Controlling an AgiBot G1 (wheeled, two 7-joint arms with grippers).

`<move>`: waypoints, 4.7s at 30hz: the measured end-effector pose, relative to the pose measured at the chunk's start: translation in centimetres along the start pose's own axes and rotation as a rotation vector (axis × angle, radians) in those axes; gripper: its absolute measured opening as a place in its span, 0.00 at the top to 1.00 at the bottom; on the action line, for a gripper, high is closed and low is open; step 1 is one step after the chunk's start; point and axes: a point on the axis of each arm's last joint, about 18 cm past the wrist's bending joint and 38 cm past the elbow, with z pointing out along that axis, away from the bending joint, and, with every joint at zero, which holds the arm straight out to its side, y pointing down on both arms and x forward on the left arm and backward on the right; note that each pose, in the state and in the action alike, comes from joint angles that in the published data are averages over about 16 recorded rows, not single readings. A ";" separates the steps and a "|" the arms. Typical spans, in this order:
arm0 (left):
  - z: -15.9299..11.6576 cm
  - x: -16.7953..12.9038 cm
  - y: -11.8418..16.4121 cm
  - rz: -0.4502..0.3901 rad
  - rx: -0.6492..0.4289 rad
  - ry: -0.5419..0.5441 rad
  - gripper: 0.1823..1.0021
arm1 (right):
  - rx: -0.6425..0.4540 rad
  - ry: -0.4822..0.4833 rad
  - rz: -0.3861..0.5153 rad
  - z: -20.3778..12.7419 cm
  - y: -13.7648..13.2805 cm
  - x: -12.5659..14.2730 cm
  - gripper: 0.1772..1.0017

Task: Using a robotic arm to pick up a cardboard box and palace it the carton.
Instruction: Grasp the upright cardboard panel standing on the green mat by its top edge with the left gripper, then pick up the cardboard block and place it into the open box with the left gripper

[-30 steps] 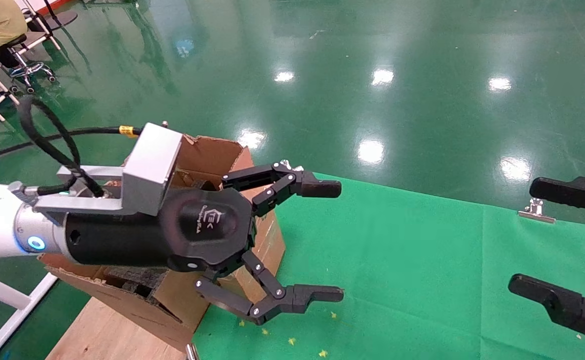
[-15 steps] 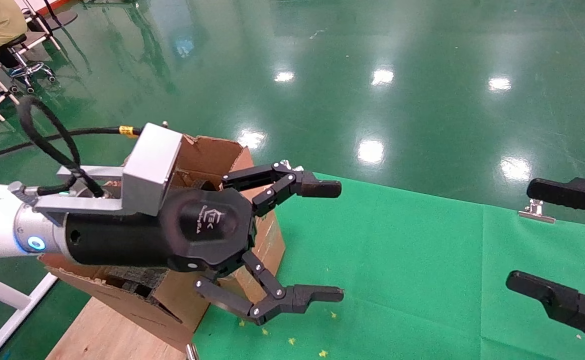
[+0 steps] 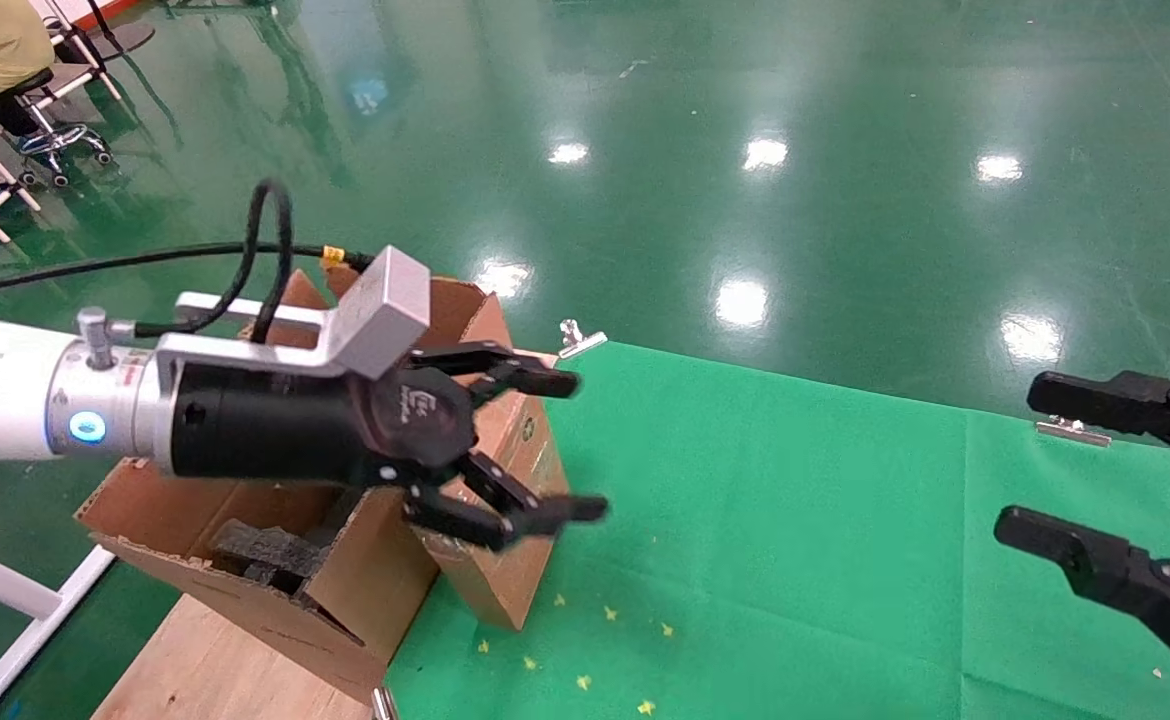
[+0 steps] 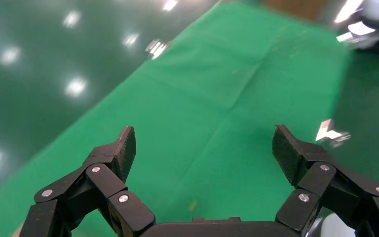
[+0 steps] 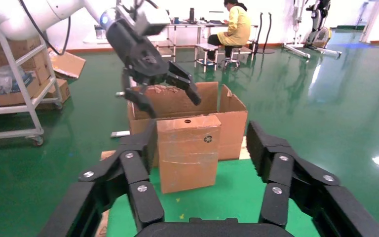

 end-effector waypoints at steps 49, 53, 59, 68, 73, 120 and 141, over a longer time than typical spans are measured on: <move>3.0 -6.5 2.0 -0.570 -0.533 -0.407 0.00 | 0.000 0.001 0.000 0.0 0.0 0.0 0.98; 3.3 -6.5 2.1 -0.565 -0.552 -0.409 0.00 | 0.000 0.001 0.000 0.0 0.0 0.0 0.97; 3.5 -6.5 2.2 -0.560 -0.567 -0.413 0.01 | 0.000 0.001 0.000 0.0 0.0 0.0 0.93; 3.4 -6.5 2.2 -0.561 -0.566 -0.412 0.06 | 0.000 0.001 0.001 0.0 0.0 0.0 0.80; 3.4 -6.5 2.2 -0.562 -0.563 -0.411 0.13 | 0.000 0.001 0.001 0.0 0.0 0.0 0.68; -17.7 -13.3 -6.2 -0.481 -0.137 -0.745 0.82 | 0.000 0.001 0.001 0.0 0.0 0.0 0.00; -22.4 -15.4 8.0 -0.605 -0.341 -0.857 0.84 | 0.000 0.001 0.001 0.0 0.0 0.0 0.00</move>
